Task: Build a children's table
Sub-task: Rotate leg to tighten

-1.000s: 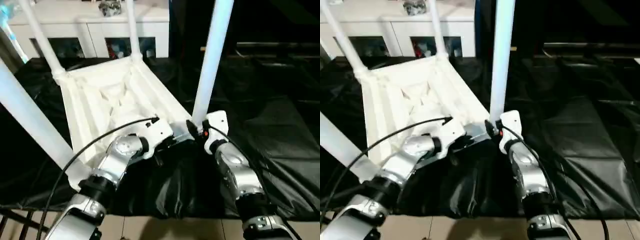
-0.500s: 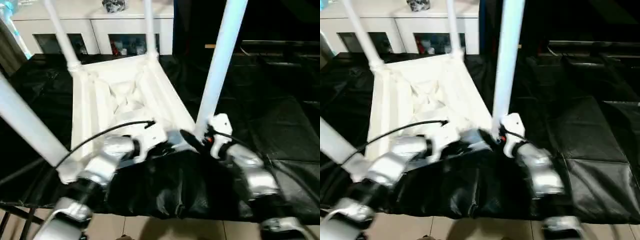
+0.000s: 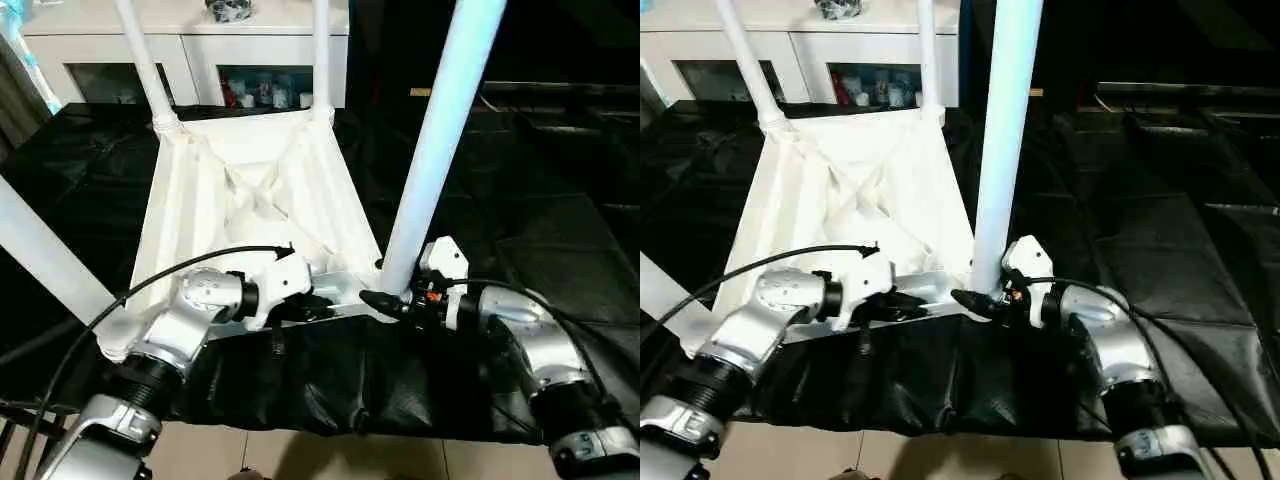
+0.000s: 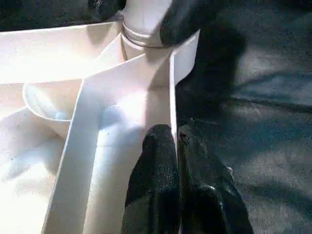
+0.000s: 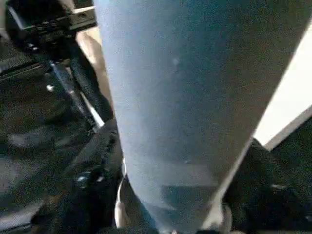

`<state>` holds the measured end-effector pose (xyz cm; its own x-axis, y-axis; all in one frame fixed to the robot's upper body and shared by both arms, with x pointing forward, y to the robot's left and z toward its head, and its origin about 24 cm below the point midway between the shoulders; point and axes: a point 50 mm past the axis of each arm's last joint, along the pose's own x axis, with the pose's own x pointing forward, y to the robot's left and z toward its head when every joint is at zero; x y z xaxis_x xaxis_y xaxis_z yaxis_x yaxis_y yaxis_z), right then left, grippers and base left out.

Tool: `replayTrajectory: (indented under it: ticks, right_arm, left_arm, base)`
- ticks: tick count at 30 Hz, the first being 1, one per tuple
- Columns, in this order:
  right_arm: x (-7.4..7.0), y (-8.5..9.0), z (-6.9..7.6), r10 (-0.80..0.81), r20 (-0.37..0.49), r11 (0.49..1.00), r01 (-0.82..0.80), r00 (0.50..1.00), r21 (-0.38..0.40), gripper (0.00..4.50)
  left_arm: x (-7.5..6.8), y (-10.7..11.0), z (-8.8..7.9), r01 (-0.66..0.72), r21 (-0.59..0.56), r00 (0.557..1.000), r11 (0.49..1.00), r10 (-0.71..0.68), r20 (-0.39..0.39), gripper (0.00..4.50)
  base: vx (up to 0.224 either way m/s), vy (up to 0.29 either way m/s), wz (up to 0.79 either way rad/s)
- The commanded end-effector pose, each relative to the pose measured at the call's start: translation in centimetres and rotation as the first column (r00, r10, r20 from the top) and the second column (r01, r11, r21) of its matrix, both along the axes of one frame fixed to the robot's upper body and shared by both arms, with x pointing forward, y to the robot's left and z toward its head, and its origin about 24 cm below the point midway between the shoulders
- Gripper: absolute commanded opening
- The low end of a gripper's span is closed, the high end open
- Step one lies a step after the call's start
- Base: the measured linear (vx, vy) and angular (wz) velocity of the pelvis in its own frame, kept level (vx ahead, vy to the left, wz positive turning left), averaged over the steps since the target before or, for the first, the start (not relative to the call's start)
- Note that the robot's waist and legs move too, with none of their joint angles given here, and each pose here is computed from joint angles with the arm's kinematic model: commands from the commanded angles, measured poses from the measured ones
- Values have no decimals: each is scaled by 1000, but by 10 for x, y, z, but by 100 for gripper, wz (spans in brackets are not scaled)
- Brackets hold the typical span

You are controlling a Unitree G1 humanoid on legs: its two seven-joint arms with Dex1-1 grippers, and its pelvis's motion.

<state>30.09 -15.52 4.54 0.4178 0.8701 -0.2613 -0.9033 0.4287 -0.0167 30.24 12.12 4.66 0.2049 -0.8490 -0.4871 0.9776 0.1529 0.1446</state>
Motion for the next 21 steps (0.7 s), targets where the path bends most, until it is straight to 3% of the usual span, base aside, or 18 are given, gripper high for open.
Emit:
replayTrajectory:
  ticks: [1, 6, 14, 16, 21]
  right_arm:
    - [-2, 4, -2, 48, -30, 999, -48, 998, 3, 260]
    - [-2, 4, -2, 63, -36, 998, -63, 997, 7, 220]
    - [-10, 9, -10, 70, -79, 997, -68, 994, 33, 198]
    - [-13, 17, -17, -22, -105, 996, 31, 994, 82, 197]
    - [-12, 34, -32, -228, -138, 969, 238, 964, 63, 197]
  left_arm:
    - [3, 4, 2, 6, 29, 1000, 1000, -7, 13, 0]
    - [3, 6, 2, 12, 30, 1000, 999, -12, 6, 0]
    - [3, 5, -1, 6, 32, 1000, 999, -6, -1, 0]
    - [5, -1, -4, -37, 34, 999, 999, 37, 12, 0]
    - [9, -20, -4, -109, 6, 993, 994, 108, 42, 0]
  base:
    - [0, 0, 0]
    - [0, 0, 0]
    - [0, 0, 0]
    - [0, 0, 0]
    - [0, 0, 0]
